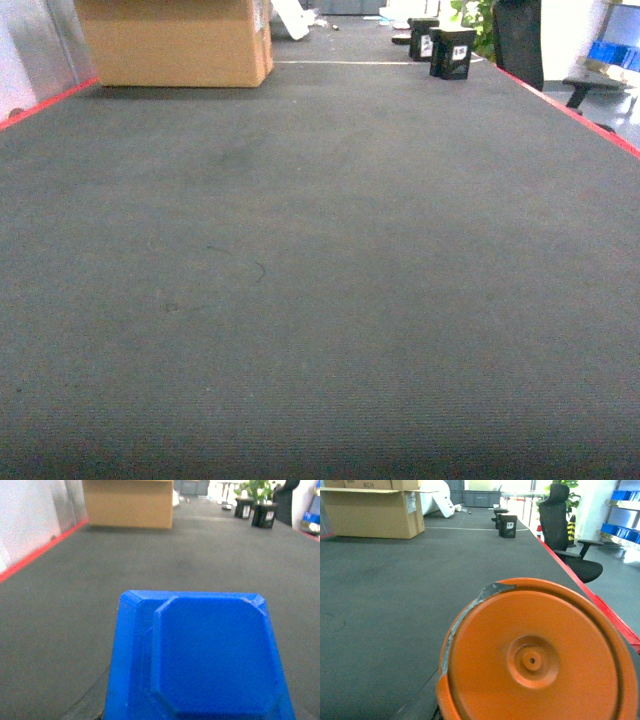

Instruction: Sort blue parts and orange caps into right shelf containers

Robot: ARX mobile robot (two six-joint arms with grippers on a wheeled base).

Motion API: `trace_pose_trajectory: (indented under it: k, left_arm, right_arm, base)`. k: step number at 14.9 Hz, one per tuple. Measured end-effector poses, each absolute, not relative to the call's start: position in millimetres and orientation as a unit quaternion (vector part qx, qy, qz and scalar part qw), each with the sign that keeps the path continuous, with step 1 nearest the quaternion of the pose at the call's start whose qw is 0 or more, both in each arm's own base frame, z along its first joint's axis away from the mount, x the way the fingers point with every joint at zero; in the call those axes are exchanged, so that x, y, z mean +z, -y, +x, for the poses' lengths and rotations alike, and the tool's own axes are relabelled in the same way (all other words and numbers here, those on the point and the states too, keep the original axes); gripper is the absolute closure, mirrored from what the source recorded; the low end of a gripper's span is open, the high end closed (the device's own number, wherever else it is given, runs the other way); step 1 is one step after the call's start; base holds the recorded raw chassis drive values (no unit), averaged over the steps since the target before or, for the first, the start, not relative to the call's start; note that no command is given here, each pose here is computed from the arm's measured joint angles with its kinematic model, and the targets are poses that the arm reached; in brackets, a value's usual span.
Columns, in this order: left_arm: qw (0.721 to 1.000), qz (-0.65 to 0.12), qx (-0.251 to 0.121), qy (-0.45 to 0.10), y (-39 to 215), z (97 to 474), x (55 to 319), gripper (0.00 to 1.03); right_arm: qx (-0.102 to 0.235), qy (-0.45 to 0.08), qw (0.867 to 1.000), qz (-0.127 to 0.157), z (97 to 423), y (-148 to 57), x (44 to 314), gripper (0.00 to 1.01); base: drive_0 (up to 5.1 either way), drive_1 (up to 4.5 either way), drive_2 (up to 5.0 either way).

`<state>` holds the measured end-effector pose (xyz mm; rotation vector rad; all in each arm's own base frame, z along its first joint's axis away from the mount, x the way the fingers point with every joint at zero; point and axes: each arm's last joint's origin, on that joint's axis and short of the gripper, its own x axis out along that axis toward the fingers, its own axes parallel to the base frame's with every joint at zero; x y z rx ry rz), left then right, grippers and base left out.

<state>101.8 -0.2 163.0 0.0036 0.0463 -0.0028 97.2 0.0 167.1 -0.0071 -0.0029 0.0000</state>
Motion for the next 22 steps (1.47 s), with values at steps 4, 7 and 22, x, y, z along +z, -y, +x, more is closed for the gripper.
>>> trace_pose_trajectory:
  k: [4, 7, 22]
  left_arm:
    - [1.000, 0.002, -0.001, 0.011, 0.1, 97.3, 169.1, 0.60]
    - [1.000, 0.002, 0.000, -0.003, 0.1, 97.4, 165.6, 0.60]
    - [1.000, 0.002, 0.001, -0.001, -0.1, 97.5, 166.0, 0.60]
  right_arm:
    - [0.000, 0.001, 1.000, -0.004, 97.2, 0.0, 167.1, 0.57]
    - [0.000, 0.001, 1.000, -0.004, 97.2, 0.0, 167.1, 0.57]
    - [0.000, 0.001, 1.000, -0.004, 97.2, 0.0, 167.0, 0.57]
  base:
    - [0.0, 0.00, 0.0]
    - [0.0, 0.00, 0.0]
    - [-0.5, -0.52, -0.5]
